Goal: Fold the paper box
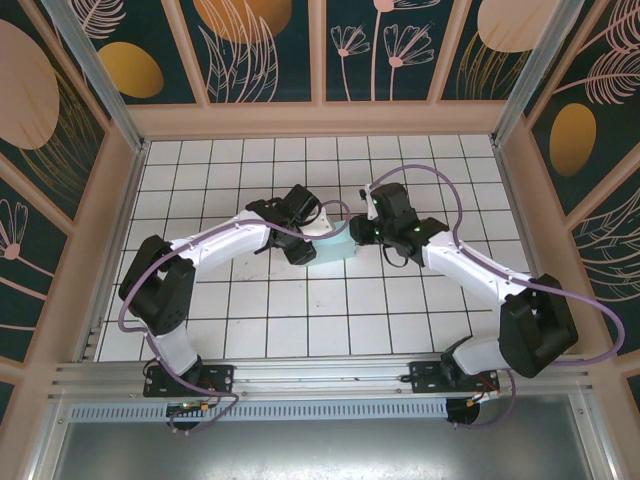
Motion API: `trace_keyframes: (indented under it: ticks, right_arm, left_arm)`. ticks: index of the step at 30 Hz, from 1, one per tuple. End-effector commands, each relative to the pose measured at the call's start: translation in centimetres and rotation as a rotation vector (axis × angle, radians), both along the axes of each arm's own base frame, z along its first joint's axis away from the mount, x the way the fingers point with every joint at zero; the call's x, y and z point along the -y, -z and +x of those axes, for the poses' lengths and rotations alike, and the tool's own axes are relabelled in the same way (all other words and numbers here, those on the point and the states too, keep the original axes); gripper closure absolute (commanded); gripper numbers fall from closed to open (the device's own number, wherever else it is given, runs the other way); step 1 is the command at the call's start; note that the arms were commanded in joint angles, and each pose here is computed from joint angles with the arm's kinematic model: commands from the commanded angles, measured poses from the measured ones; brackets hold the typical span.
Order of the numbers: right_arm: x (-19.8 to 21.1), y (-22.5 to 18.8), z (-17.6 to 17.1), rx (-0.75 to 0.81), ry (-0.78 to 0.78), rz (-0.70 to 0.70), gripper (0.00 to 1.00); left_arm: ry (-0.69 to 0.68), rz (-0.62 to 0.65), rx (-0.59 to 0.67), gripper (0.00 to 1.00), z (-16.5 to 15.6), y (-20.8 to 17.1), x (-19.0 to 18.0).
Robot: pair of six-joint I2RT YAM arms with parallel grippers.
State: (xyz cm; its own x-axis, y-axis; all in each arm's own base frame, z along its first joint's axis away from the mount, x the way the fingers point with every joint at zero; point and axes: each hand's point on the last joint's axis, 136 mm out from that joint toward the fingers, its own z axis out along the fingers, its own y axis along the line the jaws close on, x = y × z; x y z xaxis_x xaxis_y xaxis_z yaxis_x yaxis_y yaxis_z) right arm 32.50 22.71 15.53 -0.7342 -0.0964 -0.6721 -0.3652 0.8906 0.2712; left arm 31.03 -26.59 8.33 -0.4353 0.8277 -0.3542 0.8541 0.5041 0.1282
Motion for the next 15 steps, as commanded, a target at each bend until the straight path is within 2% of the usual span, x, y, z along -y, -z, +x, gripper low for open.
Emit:
trace_keyframes:
  ticks: [1, 8, 15]
  right_arm:
    - [0.3, -1.7, 0.9, 0.023, 0.015, 0.026, 0.68]
    - [0.0, -0.8, 0.7, -0.015, -0.031, 0.014, 0.67]
    - [-0.7, 0.0, 1.2, -0.035, -0.049, 0.01, 0.84]
  left_arm:
    - [0.006, 0.045, -0.062, 0.56, -1.3, 1.9, -1.0]
    - [0.014, 0.051, -0.076, 0.55, -1.3, 2.1, -0.9]
    - [0.011, 0.058, -0.07, 0.55, -1.2, 2.0, -1.0]
